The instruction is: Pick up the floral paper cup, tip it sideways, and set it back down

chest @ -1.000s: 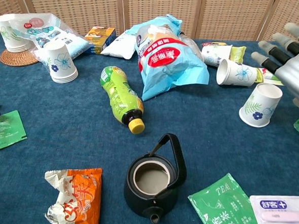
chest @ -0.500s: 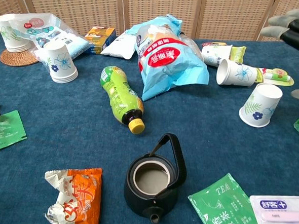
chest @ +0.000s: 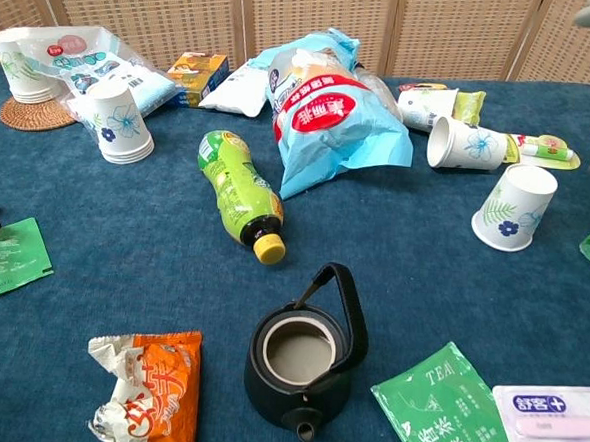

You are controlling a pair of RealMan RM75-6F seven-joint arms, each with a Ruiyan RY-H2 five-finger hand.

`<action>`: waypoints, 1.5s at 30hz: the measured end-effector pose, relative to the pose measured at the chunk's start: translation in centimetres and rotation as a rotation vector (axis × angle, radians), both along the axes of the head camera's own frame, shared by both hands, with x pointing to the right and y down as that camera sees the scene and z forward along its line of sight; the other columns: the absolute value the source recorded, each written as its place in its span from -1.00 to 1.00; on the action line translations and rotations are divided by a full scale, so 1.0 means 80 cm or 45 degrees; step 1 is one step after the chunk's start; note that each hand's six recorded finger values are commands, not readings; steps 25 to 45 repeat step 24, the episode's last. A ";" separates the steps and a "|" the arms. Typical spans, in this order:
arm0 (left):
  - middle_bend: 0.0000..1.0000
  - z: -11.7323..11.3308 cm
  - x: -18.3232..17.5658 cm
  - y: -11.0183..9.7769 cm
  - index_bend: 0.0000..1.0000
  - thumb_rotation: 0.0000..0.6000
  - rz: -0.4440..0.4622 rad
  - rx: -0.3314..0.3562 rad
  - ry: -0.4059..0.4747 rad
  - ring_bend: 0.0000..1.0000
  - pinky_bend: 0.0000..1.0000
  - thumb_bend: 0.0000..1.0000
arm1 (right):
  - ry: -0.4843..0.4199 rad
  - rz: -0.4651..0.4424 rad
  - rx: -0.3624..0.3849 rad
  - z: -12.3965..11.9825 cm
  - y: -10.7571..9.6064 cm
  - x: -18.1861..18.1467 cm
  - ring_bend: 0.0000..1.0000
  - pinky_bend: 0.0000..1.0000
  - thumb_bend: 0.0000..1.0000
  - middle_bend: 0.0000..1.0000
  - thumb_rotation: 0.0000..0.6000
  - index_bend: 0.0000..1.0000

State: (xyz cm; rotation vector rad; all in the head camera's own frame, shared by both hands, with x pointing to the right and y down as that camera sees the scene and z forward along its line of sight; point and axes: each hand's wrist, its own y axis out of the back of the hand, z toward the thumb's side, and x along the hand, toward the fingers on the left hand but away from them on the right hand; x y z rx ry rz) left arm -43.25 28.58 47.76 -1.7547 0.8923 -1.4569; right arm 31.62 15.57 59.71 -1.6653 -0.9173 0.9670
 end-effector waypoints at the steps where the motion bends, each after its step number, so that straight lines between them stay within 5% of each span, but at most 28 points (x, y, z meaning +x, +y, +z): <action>1: -1.00 0.000 0.000 0.000 -1.00 1.00 0.000 0.001 0.001 -1.00 -1.00 -0.52 | -0.009 0.018 -0.019 -0.002 0.002 0.003 -1.00 -1.00 -0.79 -1.00 0.45 -0.90; 9: -1.00 -0.002 -0.001 0.000 -1.00 1.00 0.000 0.007 0.006 -1.00 -1.00 -0.52 | -0.019 0.236 -0.163 -0.023 0.032 0.050 -1.00 -1.00 -0.97 -1.00 0.25 -1.00; 22: -1.00 -0.001 0.000 0.002 -1.00 1.00 0.005 0.005 0.000 -1.00 -1.00 -0.52 | 0.054 0.415 -0.095 -0.051 0.065 0.106 -1.00 -1.00 -1.00 -1.00 0.23 -1.00; 45: -1.00 0.000 0.000 0.002 -1.00 1.00 0.005 0.001 -0.002 -1.00 -1.00 -0.52 | 0.043 0.429 -0.099 -0.052 0.065 0.109 -1.00 -1.00 -1.00 -1.00 0.23 -1.00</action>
